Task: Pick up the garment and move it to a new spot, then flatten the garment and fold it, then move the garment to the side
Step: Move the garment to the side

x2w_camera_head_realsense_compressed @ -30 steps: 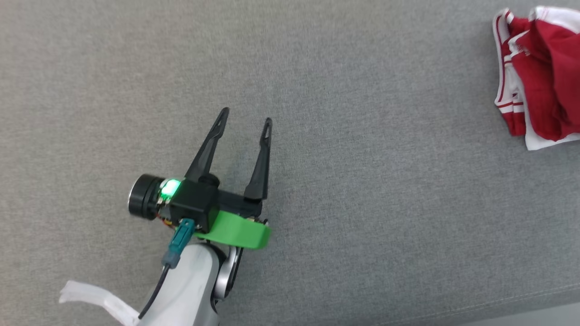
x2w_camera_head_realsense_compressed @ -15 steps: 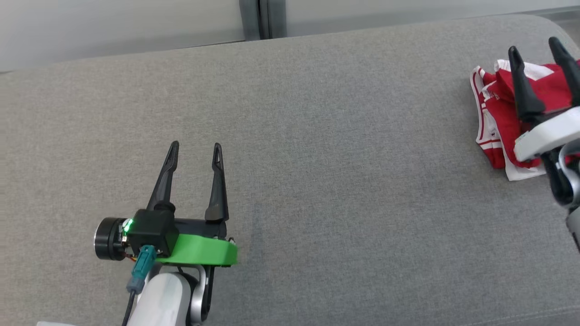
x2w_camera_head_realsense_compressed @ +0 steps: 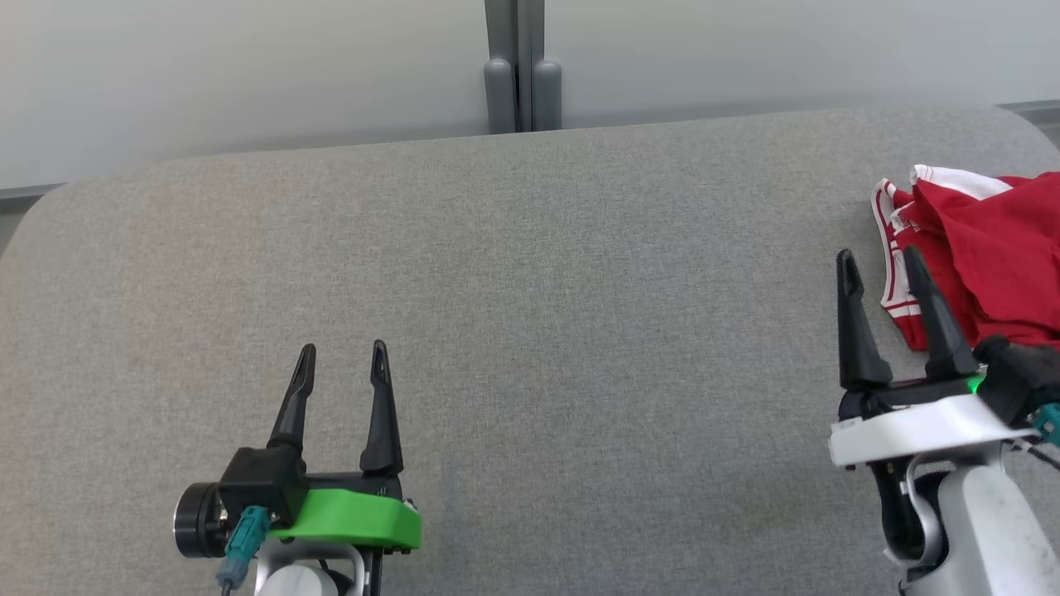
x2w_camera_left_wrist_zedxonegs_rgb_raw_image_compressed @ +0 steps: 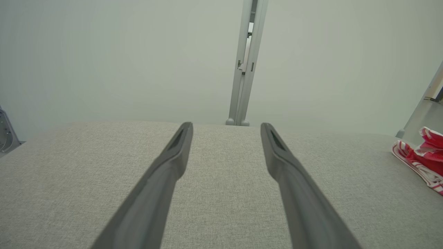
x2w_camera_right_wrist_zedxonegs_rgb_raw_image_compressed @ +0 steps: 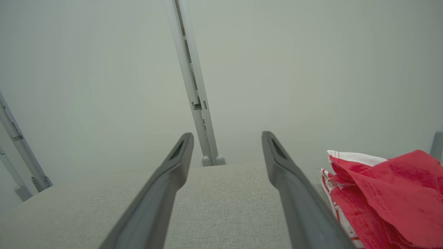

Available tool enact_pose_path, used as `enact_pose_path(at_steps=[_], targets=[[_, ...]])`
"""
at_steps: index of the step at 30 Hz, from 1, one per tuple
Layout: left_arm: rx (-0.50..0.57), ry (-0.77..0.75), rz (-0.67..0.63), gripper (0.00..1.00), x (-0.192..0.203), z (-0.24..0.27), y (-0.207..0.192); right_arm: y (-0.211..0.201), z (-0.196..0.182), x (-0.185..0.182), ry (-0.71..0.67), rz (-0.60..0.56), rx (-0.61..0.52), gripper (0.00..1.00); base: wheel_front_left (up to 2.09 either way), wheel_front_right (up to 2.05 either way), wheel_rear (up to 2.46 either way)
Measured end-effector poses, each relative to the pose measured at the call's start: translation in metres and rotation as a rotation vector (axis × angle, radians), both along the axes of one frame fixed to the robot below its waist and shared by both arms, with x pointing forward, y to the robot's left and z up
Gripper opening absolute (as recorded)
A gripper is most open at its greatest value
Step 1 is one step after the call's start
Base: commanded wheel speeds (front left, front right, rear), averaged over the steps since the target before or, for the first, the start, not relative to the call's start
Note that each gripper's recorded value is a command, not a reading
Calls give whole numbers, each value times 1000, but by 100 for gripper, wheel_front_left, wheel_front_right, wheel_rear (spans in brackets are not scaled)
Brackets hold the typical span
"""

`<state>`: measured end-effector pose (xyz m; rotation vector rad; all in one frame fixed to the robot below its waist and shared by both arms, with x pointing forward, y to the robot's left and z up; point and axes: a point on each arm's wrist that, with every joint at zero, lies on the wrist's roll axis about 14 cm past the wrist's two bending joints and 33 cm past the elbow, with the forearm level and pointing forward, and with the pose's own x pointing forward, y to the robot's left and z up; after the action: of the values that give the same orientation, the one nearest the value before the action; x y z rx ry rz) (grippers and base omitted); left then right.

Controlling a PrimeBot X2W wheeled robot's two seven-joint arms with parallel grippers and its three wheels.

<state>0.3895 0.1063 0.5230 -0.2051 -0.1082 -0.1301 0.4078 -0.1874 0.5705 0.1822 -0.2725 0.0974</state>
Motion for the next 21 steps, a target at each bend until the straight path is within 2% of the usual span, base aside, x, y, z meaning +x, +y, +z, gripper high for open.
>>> enact_pose_path(at_steps=[9, 13, 21], targets=[[1, 20, 19, 100, -16, -6, 8, 29, -19, -29, 48, 39, -1, 100, 0, 0, 0], [6, 23, 18, 100, -18, -7, 8, 40, -19, -29, 47, 66, -12, 100, 0, 0, 0], [6, 13, 10, 100, -18, -5, 6, 35, -17, -28, 42, 53, -12, 100, 0, 0, 0]])
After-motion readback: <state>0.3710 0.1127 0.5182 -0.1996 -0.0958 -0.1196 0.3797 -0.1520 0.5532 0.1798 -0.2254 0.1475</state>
